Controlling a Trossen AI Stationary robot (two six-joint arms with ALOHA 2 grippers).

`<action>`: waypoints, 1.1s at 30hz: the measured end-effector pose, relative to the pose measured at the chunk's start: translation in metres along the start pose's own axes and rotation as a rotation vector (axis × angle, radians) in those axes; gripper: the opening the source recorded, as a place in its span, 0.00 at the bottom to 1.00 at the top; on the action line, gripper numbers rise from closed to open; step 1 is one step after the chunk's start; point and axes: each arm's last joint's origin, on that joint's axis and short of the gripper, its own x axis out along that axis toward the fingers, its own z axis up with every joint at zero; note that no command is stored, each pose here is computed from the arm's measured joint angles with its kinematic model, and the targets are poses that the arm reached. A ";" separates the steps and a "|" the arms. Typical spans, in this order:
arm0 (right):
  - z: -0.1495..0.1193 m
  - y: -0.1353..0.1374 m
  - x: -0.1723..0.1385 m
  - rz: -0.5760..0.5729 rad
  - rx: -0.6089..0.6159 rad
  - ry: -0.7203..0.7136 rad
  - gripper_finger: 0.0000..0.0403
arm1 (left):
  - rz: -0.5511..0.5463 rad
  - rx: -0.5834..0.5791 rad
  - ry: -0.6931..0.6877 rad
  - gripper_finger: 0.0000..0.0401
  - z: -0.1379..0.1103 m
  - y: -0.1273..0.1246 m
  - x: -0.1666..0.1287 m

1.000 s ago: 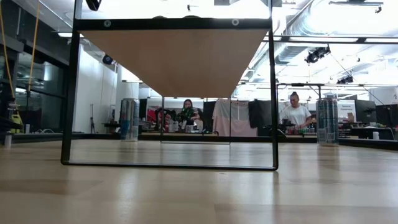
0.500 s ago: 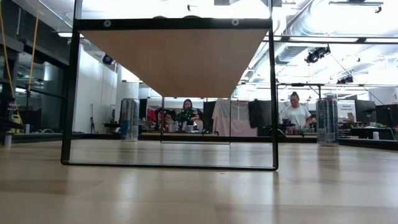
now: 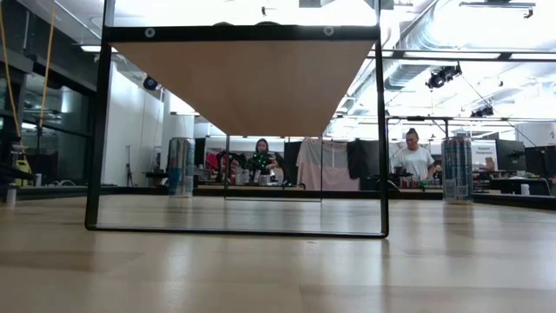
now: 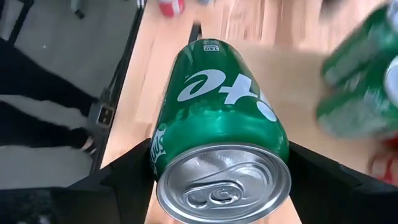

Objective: Place canned beverage on shelf
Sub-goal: Put the green soda can on the shelf

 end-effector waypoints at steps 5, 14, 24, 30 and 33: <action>0.005 -0.002 0.000 -0.079 -0.067 -0.053 0.71 | 0.008 -0.022 0.115 0.69 0.000 0.005 0.024; 0.005 -0.002 0.001 -0.134 -0.118 -0.052 0.71 | -0.059 -0.066 0.155 0.69 0.000 0.005 0.041; 0.011 -0.003 0.001 -0.155 -0.142 -0.105 0.71 | -0.069 -0.091 0.181 0.69 -0.005 0.006 0.047; 0.011 -0.003 0.001 -0.149 -0.168 -0.105 0.71 | -0.061 -0.093 0.183 0.56 -0.004 0.008 0.044; 0.011 -0.003 0.000 -0.138 -0.174 -0.112 0.71 | -0.056 -0.081 0.186 0.48 -0.004 0.008 0.044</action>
